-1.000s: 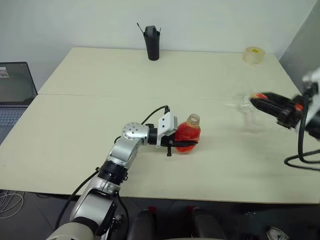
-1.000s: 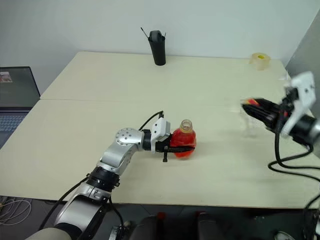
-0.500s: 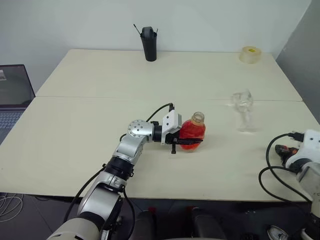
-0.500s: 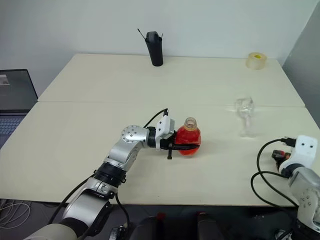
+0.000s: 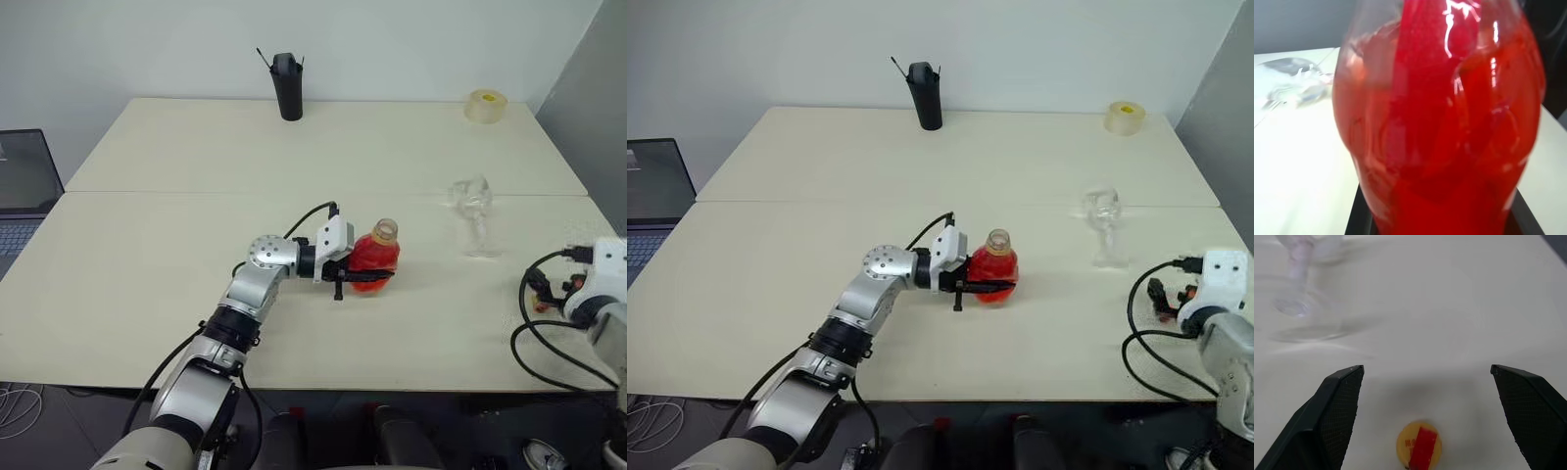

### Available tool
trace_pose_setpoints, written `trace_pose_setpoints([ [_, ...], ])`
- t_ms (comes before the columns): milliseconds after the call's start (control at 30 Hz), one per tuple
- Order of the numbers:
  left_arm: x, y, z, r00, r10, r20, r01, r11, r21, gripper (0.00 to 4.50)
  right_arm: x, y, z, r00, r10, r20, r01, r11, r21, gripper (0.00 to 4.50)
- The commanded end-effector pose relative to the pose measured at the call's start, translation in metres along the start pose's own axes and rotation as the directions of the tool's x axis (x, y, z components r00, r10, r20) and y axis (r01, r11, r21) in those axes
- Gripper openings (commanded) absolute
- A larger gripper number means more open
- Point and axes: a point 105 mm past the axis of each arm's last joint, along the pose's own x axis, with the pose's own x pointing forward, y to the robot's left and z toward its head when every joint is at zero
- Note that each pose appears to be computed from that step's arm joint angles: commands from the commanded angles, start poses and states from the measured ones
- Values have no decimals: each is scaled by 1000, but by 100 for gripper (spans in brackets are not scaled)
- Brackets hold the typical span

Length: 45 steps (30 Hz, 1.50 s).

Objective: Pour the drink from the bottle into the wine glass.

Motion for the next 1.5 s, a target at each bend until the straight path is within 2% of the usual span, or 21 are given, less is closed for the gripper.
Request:
trace_pose_setpoints([
  [33, -15, 24, 12, 989, 143, 43, -143, 990, 3, 97, -32, 73, 53, 894, 420, 154, -394, 903, -172, 450],
  [100, -26, 36, 10, 971, 237, 43, -236, 972, -24, 97, -54, 116, 59, 762, 634, 134, -590, 764, -262, 450],
  [167, -42, 53, 5, 928, 371, 31, -369, 928, -47, 97, -61, 146, 60, 682, 726, 90, -670, 670, -320, 450],
  [200, -51, 63, 2, 893, 449, 20, -448, 893, -54, 97, -61, 159, 60, 663, 746, 65, -685, 639, -349, 450],
  [267, -65, 75, -5, 831, 556, 4, -554, 830, -60, 97, -56, 179, 62, 651, 758, 45, -693, 617, -374, 450],
  [367, -95, 98, -9, 671, 742, 1, -738, 667, -101, 97, -48, 213, 72, 602, 795, 74, -727, 584, -363, 450],
  [533, -138, 111, -17, 451, 892, -28, -889, 447, -99, 97, -31, 243, 68, 584, 809, 68, -744, 567, -354, 450],
  [667, -179, 110, -26, 260, 964, -59, -964, 255, -73, 97, -28, 264, 66, 538, 841, 56, -771, 518, -370, 450],
  [767, -193, 107, -33, 183, 979, -85, -980, 174, -97, 97, -29, 274, 66, 513, 856, 58, -786, 496, -370, 450],
  [900, -203, 101, -41, 117, 987, -107, -986, 102, -133, 97, -29, 283, 66, 486, 872, 53, -804, 470, -365, 450],
  [1067, -206, 98, -44, 83, 989, -123, -988, 66, -140, 97, -29, 286, 66, 471, 881, 47, -810, 453, -372, 450],
  [1133, -207, 97, -45, 73, 989, -131, -987, 53, -149, 170, -28, 286, 65, 469, 882, 44, -810, 450, -375, 450],
  [1433, -210, 93, -47, 64, 987, -150, -989, 43, -141, 446, -28, 286, 65, 465, 884, 42, -812, 444, -379, 450],
  [1500, -210, 92, -47, 66, 986, -152, -989, 45, -140, 449, -28, 286, 65, 463, 886, 40, -813, 442, -379, 450],
])
